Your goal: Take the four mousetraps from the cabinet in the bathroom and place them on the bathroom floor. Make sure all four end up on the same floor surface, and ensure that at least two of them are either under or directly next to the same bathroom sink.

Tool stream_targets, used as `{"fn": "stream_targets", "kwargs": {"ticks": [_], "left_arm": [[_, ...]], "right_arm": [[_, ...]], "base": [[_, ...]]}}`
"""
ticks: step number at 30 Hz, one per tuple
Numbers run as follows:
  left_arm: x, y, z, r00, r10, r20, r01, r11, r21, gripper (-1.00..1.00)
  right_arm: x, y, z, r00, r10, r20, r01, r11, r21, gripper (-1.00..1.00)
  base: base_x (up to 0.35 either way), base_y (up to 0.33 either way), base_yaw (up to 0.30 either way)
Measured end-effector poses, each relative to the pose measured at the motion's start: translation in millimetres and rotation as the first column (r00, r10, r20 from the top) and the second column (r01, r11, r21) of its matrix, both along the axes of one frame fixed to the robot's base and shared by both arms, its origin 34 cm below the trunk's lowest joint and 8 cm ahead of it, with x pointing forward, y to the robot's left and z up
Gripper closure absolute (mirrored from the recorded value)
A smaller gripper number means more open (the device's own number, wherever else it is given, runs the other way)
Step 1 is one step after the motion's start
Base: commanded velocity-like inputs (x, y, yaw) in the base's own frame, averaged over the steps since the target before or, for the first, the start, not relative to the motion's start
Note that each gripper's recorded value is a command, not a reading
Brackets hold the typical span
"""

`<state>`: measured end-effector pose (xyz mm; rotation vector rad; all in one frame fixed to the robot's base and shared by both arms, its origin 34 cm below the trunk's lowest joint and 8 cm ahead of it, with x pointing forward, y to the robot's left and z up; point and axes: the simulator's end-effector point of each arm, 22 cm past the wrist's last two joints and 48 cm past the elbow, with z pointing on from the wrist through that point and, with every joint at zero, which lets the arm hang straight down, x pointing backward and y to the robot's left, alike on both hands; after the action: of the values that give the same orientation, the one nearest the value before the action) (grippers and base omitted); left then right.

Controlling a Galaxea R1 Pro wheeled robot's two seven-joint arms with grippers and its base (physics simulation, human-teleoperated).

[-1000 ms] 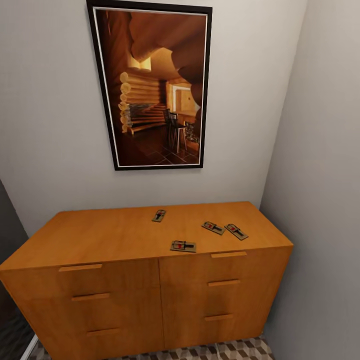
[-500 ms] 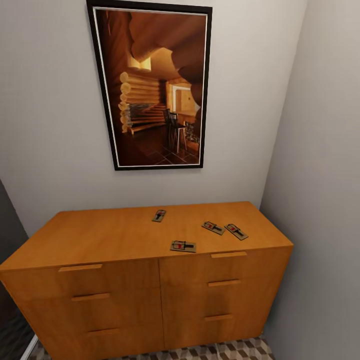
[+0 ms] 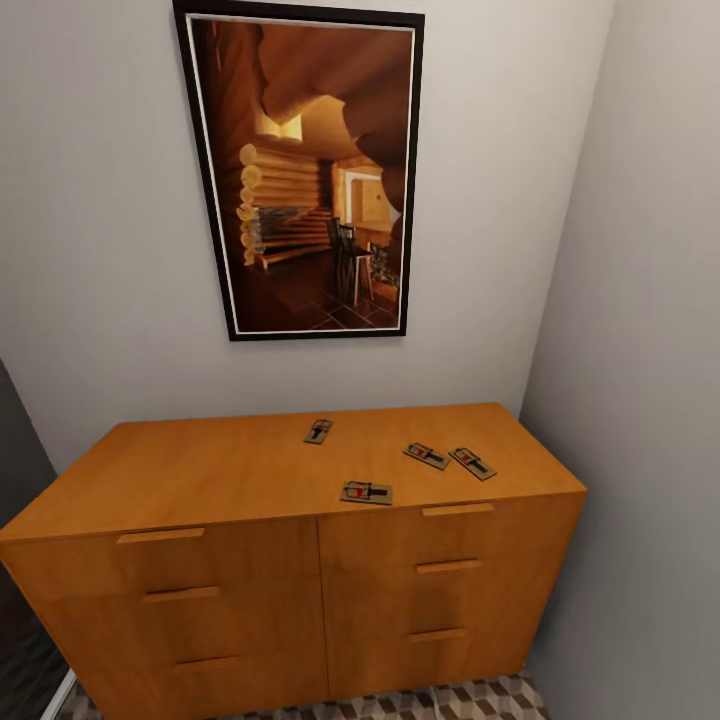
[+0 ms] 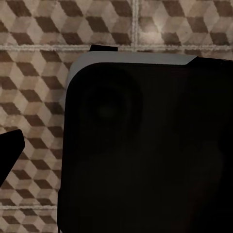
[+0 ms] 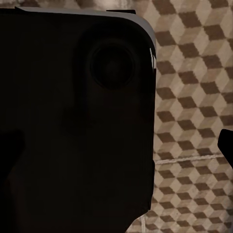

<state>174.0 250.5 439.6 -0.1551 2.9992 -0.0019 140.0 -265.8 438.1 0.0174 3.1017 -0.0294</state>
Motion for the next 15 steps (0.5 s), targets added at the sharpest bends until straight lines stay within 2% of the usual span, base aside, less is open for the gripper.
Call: {"fn": "stream_targets", "kwargs": {"ticks": [15], "left_arm": [[0, -1, 22, 1.000, 0.001, -0.002, -0.001, 1.000, 0.000, -1.00]], "right_arm": [[1, 0, 22, 1.000, 0.000, 0.000, 0.000, 1.000, 0.000, -1.00]], "base": [[0.000, 0.000, 0.000]]}}
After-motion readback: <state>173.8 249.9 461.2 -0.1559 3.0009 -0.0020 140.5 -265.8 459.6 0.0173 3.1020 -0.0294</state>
